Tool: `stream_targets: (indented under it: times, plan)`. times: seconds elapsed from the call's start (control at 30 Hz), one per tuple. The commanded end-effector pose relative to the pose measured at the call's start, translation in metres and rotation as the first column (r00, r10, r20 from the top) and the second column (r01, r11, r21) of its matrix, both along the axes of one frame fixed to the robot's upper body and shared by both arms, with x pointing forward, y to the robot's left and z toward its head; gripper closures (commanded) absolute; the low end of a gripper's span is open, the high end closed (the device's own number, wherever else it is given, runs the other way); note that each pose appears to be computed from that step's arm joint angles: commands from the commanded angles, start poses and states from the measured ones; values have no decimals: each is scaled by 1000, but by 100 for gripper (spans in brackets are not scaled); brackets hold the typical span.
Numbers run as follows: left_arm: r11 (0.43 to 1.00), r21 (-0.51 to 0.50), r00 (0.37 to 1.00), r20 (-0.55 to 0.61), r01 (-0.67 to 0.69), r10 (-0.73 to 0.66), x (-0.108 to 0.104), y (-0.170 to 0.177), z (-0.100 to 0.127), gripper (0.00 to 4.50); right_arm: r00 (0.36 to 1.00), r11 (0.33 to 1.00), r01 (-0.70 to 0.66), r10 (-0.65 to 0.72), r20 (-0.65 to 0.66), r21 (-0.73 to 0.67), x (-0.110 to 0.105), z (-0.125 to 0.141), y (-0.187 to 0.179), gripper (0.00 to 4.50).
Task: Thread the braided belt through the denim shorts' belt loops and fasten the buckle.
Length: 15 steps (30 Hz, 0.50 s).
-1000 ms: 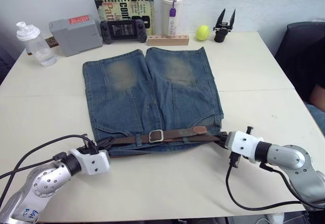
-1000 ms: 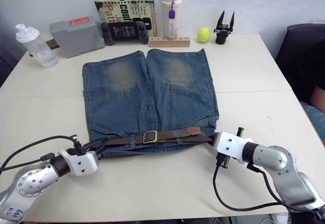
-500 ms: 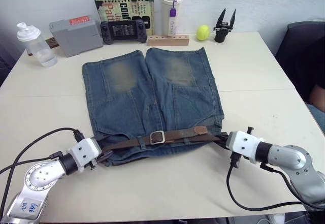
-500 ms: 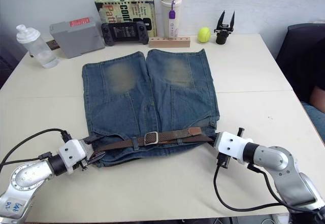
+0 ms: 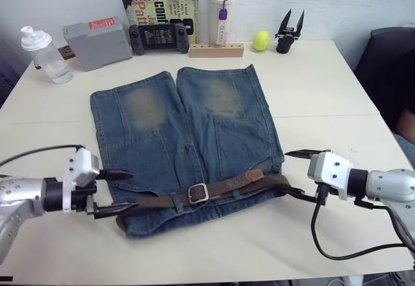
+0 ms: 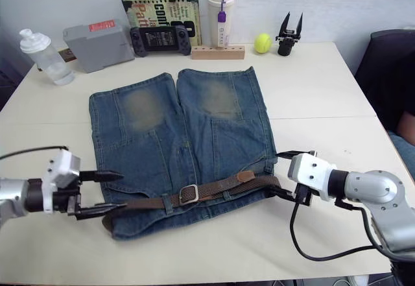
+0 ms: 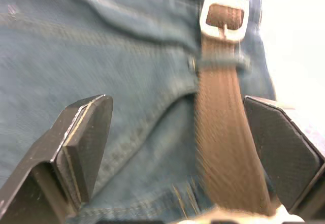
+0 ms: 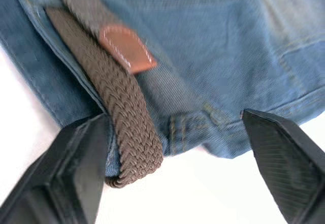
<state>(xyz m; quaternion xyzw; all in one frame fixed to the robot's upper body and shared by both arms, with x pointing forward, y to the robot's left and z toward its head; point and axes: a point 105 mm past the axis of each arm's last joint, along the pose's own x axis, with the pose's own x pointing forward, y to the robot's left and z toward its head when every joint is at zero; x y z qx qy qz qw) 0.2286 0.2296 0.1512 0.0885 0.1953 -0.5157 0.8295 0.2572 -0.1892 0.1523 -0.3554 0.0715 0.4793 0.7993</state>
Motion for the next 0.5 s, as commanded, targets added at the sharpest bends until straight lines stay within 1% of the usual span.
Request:
stream_targets:
  times: [0.03, 0.07, 0.1, 0.13, 0.2, 0.27, 0.33, 0.37, 0.4, 0.43, 0.47, 0.5]
  plan:
    - [999, 1, 999, -7, 49, -49, -5, -5, 13, 0, 999, 1000, -15, 16, -38, 23, -6, 18, -1, 4]
    - [997, 35, 998, -1, 61, -61, -6, -6, 12, 0, 999, 1000, -19, 19, -46, 12, -7, 18, -2, 4]
    - [995, 44, 996, -22, 86, -85, -10, -9, 10, 0, 997, 999, -19, 21, -71, 27, -8, 20, -1, 4]
    - [995, 31, 994, -48, 99, -97, -14, -11, 10, 0, 995, 999, -18, 23, -97, 49, -11, 22, 0, 4]
    - [997, -40, 996, -66, 64, -66, -12, -10, 20, 0, 990, 996, -7, 20, -142, 94, -14, 27, 0, 4]
    - [990, -136, 999, -28, -35, 32, -1, 4, 36, 0, 980, 985, 28, 6, -196, 169, -16, 32, -7, 4]
    - [979, -185, 996, -3, -86, 87, 4, 11, 45, 0, 974, 974, 53, -2, -226, 220, -17, 36, -12, 4]
    - [970, -177, 986, -9, -164, 164, 12, 22, 42, 0, 974, 955, 95, -31, -224, 281, -10, 43, -20, 4]
    - [958, -170, 971, 15, -232, 238, 18, 34, 41, 0, 976, 934, 137, -69, -208, 331, -3, 50, -31, 4]
    - [946, -165, 957, 32, -278, 287, 22, 42, 40, 0, 975, 917, 164, -95, -199, 365, 2, 55, -38, 4]
    - [933, -133, 936, 68, -334, 345, 25, 52, 35, 0, 971, 896, 199, -125, -203, 398, 7, 59, -47, 4]
    - [926, -112, 924, 94, -361, 372, 26, 57, 31, 0, 968, 884, 217, -140, -208, 414, 10, 61, -53, 4]
